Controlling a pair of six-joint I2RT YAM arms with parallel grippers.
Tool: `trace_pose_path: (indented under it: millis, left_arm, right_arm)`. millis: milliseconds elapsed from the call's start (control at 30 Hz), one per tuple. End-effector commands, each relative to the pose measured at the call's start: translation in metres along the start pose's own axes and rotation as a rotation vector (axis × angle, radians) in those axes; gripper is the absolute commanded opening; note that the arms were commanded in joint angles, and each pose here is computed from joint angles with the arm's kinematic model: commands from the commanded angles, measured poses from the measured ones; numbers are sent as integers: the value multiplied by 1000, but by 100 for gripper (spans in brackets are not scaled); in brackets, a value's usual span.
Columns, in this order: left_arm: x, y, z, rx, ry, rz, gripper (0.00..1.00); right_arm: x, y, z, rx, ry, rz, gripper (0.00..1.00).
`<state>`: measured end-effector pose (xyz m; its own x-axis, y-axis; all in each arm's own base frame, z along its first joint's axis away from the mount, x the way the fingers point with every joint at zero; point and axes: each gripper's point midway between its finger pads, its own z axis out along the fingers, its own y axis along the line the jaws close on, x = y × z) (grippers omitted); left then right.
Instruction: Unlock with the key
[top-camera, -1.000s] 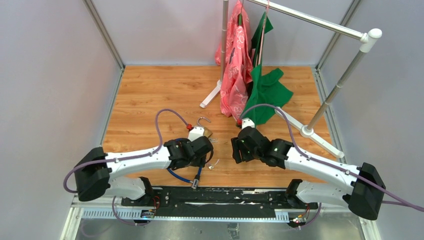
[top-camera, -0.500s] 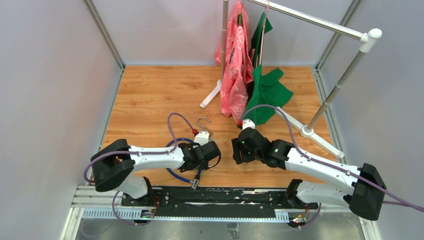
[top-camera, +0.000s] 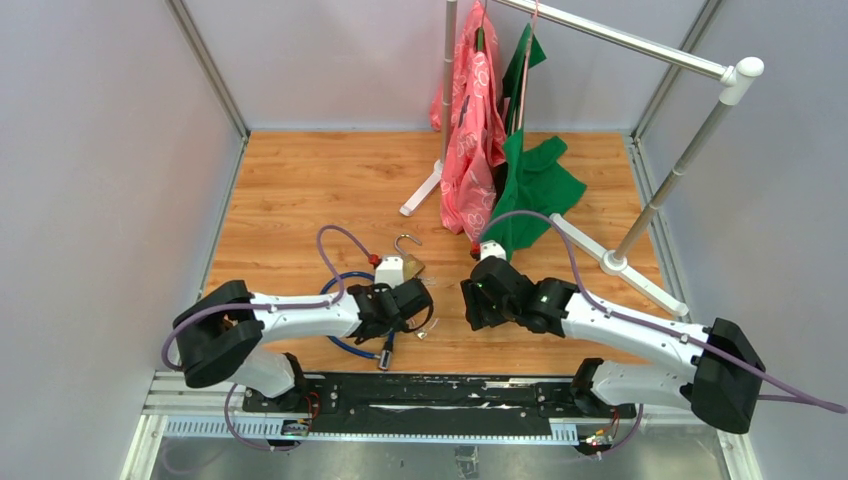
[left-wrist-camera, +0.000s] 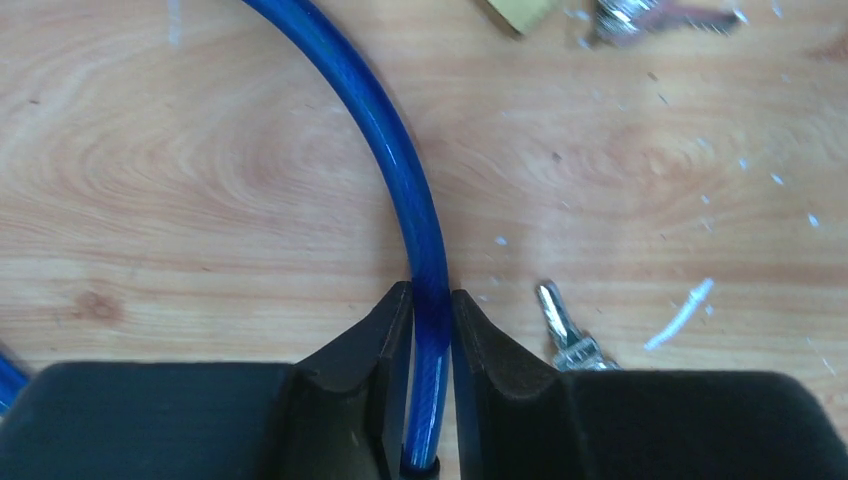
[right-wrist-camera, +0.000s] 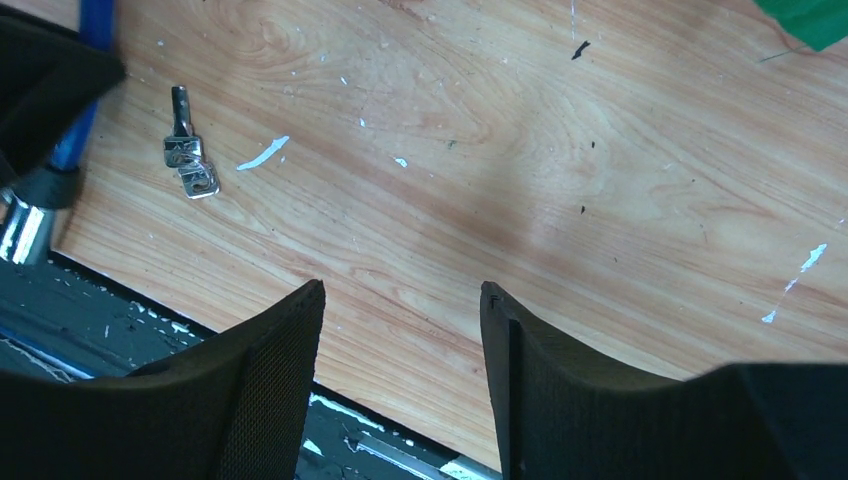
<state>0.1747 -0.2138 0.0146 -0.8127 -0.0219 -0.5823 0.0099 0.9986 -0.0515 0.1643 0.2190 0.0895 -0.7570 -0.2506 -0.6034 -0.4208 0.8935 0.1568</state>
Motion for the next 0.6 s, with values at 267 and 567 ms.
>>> trace_pose_path:
  millis: [267,567]
  left_arm:
    - [-20,75,26,-148,6,-104,24]
    - [-42,76,22,-129,-31,-157,50]
  right_arm:
    - [-8,12,-2,-25,-2,-42,60]
    - [-6,52,-2,-177,10,-165,60]
